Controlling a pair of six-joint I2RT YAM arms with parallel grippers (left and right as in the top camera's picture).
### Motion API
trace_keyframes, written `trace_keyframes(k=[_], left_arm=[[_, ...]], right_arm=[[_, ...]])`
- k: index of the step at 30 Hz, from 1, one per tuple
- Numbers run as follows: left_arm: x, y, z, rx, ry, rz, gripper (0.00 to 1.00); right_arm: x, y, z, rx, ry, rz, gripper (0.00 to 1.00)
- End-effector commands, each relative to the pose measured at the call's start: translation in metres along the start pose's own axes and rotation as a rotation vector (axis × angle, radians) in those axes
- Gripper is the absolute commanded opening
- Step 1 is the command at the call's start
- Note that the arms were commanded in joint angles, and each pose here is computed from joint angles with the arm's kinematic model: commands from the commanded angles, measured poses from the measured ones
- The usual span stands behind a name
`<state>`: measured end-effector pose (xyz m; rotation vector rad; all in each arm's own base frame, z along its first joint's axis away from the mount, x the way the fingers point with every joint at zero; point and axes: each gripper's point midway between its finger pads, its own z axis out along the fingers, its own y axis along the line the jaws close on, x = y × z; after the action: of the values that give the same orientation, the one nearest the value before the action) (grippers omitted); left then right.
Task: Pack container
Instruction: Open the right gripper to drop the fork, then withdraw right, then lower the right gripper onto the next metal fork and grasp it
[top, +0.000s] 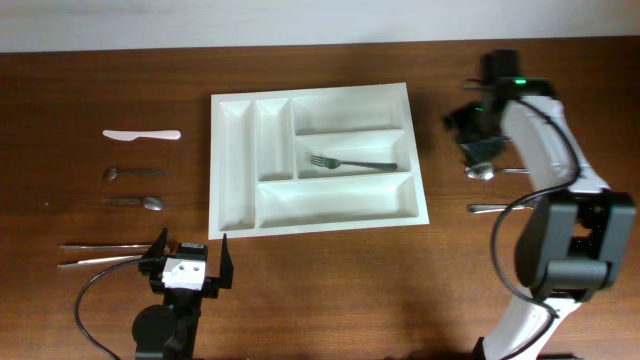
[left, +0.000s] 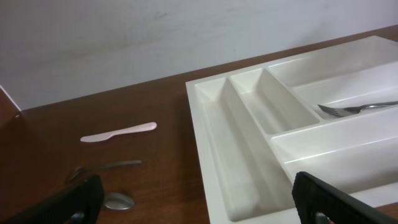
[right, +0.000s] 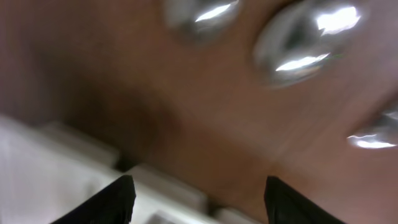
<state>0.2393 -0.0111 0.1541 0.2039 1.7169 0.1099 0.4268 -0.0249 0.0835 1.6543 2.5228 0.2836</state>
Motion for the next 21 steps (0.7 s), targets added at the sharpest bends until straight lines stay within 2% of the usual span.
trace_keyframes(k=[1, 3, 12, 19, 21], left_arm=[[0.003, 0.001, 0.001, -0.007, 0.002, 0.012, 0.99], [0.003, 0.001, 0.001, -0.007, 0.002, 0.012, 0.99], [0.003, 0.001, 0.001, -0.007, 0.002, 0.012, 0.99], [0.003, 0.001, 0.001, -0.007, 0.002, 0.012, 0.99], [0.003, 0.001, 0.001, -0.007, 0.002, 0.012, 0.99]], right_arm=[[-0.033, -0.03, -0.017, 0.036, -0.024, 0.032, 0.69], [-0.044, -0.049, -0.02, 0.068, -0.01, 0.085, 0.99], [-0.076, -0.119, -0.028, 0.167, 0.039, 0.28, 0.99], [-0.058, -0.191, -0.014, 0.324, 0.151, 0.539, 0.99], [-0.056, -0.201, -0.006, 0.335, 0.158, 0.552, 0.99]])
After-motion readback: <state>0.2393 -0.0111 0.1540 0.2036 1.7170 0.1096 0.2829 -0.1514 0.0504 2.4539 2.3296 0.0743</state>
